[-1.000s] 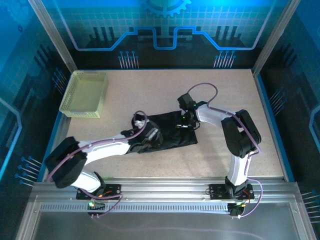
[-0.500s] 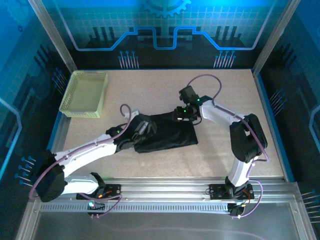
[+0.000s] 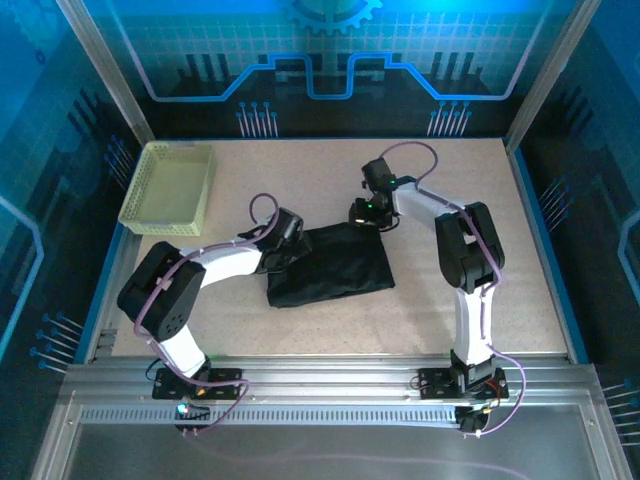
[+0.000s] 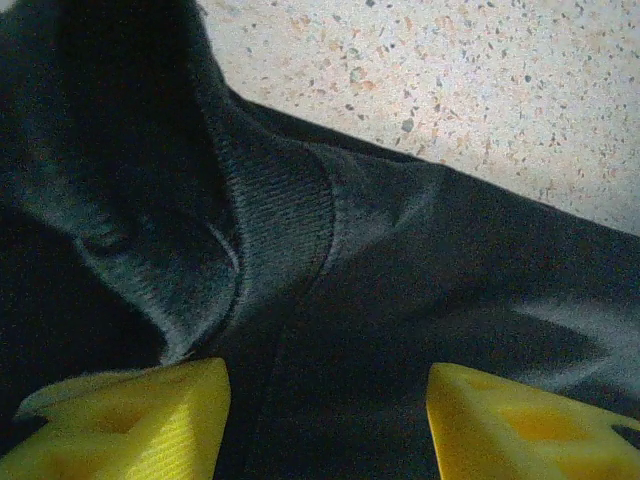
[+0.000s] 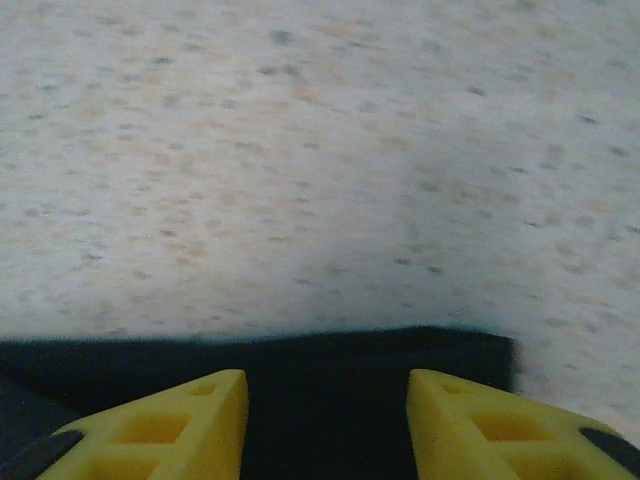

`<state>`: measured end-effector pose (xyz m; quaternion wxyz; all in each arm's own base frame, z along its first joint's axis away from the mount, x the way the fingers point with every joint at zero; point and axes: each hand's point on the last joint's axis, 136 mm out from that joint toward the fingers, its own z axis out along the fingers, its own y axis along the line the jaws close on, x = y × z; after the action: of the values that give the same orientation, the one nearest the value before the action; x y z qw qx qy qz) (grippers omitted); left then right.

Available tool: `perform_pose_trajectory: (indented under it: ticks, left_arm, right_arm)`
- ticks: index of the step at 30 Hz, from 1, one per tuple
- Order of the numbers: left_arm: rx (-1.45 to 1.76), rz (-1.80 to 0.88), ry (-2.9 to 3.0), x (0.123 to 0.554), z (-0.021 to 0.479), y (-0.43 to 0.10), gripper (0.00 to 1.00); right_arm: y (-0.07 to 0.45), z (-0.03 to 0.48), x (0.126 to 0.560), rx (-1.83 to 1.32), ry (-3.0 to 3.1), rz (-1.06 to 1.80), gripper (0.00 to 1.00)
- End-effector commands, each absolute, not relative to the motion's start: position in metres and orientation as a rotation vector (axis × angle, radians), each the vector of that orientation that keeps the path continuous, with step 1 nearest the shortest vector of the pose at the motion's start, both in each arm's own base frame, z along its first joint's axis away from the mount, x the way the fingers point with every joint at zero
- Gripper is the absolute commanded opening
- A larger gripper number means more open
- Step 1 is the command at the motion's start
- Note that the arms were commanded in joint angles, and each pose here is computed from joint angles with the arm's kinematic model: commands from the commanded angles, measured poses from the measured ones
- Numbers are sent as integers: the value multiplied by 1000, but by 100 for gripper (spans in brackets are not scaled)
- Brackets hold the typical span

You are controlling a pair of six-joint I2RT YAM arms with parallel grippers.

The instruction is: Fold the inside-out t-shirt

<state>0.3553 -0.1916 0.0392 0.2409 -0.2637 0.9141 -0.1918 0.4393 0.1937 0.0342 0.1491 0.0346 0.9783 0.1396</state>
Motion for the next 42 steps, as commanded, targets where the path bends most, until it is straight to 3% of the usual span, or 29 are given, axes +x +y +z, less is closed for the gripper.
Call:
perform_pose_trajectory:
  ticks: [1,7,12,18,26,33,37,42]
  left_arm:
    - [-759,-512,2547,329,24,-178,58]
    - [-734,-509,2530,319,33,-164,58]
    - [-678,-463,2473,322,70,-152,62]
    - [-580,-527,2453,316,119,-157,67]
    - [-554,-646,2582,277,87,-201,66]
    - [-699,-548,2687,250,22,-181,65]
    - [-650,-543,2685,265,16,-177,64]
    - [-428,-503,2683,315,28,-187,64]
  right_arm:
    - [162,22,431,279,2838,356,45]
    - [126,10,411,442,2834,315,42]
    - [112,29,399,437,2783,265,40]
    - [161,94,397,85,2670,330,41]
    - [223,81,352,-93,2756,456,41]
    - [191,35,308,64,2898,293,42]
    - [168,19,282,194,2940,234,41]
    - [147,9,238,330,2968,163,40]
